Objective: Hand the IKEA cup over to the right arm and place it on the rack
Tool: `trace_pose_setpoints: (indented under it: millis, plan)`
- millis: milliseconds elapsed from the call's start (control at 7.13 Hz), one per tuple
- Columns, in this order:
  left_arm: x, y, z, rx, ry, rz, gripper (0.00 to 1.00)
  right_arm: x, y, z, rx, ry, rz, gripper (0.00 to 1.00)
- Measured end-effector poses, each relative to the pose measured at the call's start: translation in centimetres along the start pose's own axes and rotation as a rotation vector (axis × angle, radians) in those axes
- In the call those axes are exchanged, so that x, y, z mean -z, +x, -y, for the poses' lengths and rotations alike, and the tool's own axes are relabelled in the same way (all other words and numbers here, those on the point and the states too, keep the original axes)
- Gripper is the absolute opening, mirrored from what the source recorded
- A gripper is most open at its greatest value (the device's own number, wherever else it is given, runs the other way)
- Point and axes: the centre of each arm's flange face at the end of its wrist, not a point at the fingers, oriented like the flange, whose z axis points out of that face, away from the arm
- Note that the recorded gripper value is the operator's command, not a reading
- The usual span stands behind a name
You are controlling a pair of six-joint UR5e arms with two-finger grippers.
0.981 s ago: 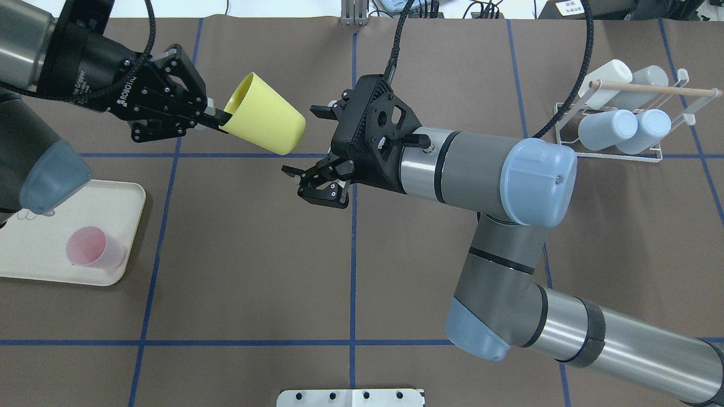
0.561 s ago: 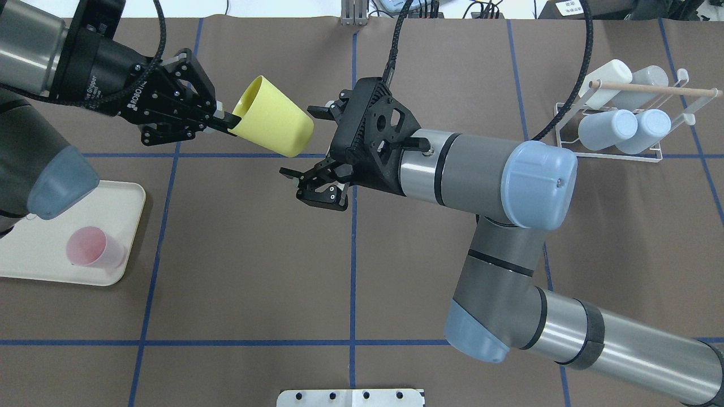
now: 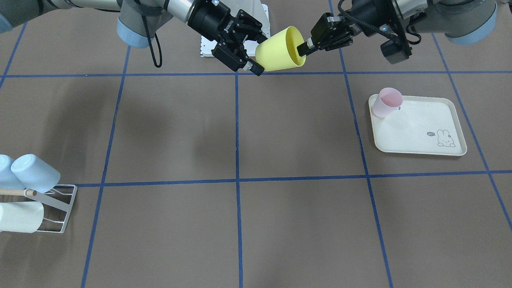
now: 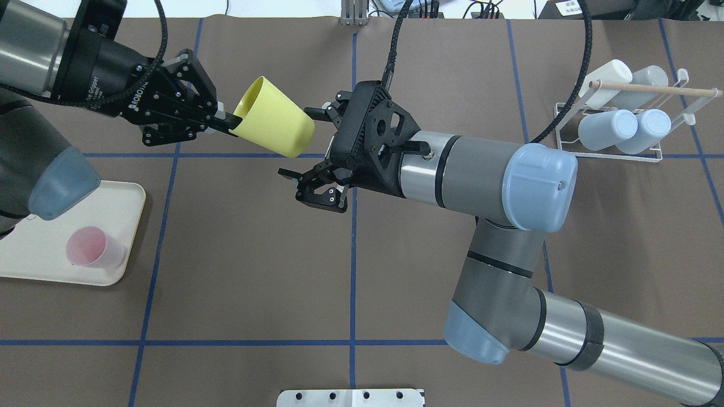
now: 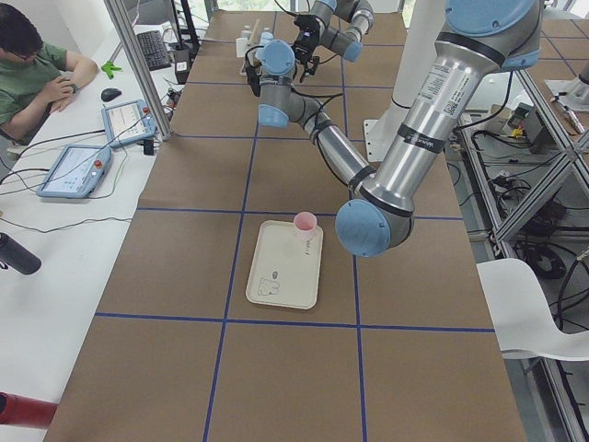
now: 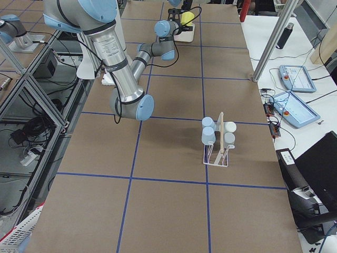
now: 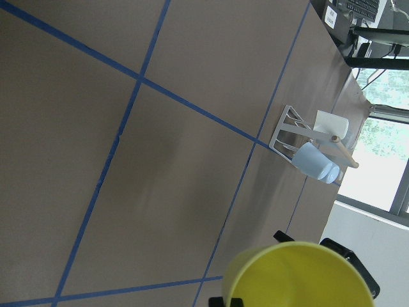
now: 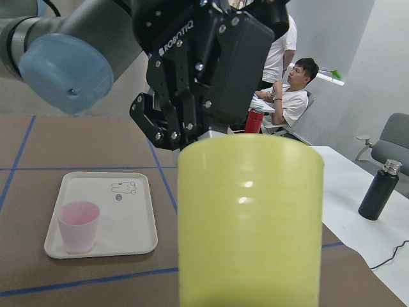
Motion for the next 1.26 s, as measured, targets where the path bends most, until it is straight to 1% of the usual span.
trace_pose_setpoints:
  millis: [140,421,561,701,981,1262]
  plan:
    - [0.0,0.0,0.0,0.000,0.000,0.000,0.00,0.0,0.0,0.0,0.001,0.001,-0.002,0.91]
    - [-0.1,0.2,0.0,-0.004,-0.001,-0.001,0.00,0.0,0.0,0.2,0.002,0.004,-0.005,0.84]
    - [-0.1,0.2,-0.1,-0.005,-0.002,-0.002,0.00,0.0,-0.1,0.3,0.002,0.005,-0.005,0.83]
    - [-0.1,0.3,-0.1,-0.005,-0.002,-0.002,0.00,0.0,-0.1,0.3,0.002,0.006,-0.005,0.78]
    - [-0.1,0.3,0.0,-0.005,-0.002,-0.002,0.00,-0.1,0.0,0.7,0.003,0.012,-0.007,0.74]
    - [-0.1,0.4,0.0,-0.008,-0.001,-0.002,0.00,-0.2,0.0,1.1,0.004,0.020,-0.016,0.68]
